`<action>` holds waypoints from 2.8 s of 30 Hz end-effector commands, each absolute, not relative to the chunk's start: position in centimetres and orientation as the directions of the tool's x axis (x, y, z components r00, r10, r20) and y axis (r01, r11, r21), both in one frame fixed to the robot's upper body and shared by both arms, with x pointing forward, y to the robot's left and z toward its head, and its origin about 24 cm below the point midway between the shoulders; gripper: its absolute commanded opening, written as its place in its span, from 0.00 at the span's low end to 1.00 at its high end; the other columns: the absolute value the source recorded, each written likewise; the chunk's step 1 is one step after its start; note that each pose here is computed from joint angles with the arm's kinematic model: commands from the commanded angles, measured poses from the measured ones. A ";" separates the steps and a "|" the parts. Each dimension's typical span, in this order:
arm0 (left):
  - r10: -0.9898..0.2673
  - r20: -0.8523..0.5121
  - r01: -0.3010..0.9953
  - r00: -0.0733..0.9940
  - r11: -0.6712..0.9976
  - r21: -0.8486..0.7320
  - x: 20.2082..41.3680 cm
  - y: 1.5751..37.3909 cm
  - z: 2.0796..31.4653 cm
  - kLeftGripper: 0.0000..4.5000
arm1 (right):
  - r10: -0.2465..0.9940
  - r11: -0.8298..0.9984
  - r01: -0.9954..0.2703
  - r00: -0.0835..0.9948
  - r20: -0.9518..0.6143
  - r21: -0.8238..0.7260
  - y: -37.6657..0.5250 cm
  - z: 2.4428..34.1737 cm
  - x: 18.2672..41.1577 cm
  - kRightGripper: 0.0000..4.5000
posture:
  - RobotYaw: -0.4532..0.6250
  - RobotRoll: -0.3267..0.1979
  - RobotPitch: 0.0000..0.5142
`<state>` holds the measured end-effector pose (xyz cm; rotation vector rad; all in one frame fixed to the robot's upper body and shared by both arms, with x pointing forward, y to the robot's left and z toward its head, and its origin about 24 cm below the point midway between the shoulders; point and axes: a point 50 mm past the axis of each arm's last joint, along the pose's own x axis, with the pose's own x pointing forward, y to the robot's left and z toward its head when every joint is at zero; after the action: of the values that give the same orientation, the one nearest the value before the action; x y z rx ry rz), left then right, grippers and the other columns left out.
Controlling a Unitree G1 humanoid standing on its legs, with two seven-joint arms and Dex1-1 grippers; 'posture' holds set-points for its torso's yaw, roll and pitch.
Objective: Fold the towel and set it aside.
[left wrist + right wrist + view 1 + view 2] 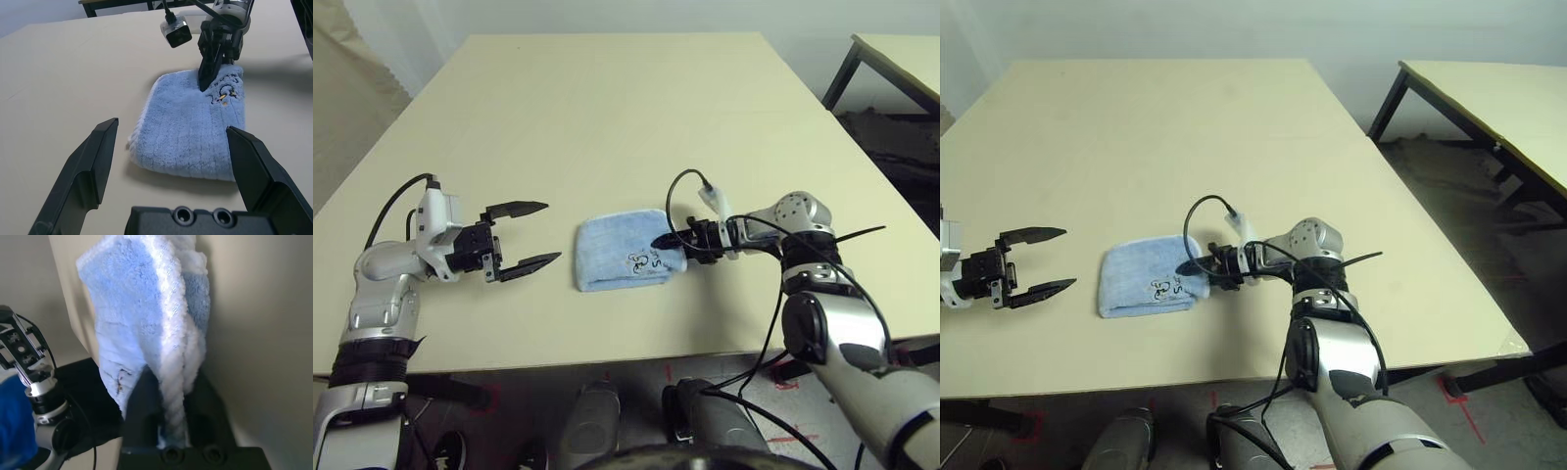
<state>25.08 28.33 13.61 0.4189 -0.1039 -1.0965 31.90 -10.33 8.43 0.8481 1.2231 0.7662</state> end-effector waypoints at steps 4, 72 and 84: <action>-0.885 -0.134 0.848 0.446 0.370 0.379 25.1 27.8 13.1 1.00 | 0.872 0.394 0.007 0.315 -0.376 0.919 -11.1 9.6 33.3 0.01 | 0.53 0.62 0.15; -0.896 -0.120 0.854 0.428 0.357 0.379 26.0 27.0 12.8 1.00 | -0.046 0.011 0.503 0.863 -0.502 0.864 -24.6 9.7 35.5 0.01 | 0.49 0.62 0.15; -0.881 -0.132 0.844 0.454 0.377 0.382 25.6 27.8 12.9 1.00 | 0.014 0.165 0.553 0.827 -0.562 0.817 -26.3 11.0 34.5 0.43 | 0.50 0.62 0.16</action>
<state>25.84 27.36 13.02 0.4059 -0.1258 -1.1110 35.04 -25.79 11.08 1.4115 0.4769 -0.3927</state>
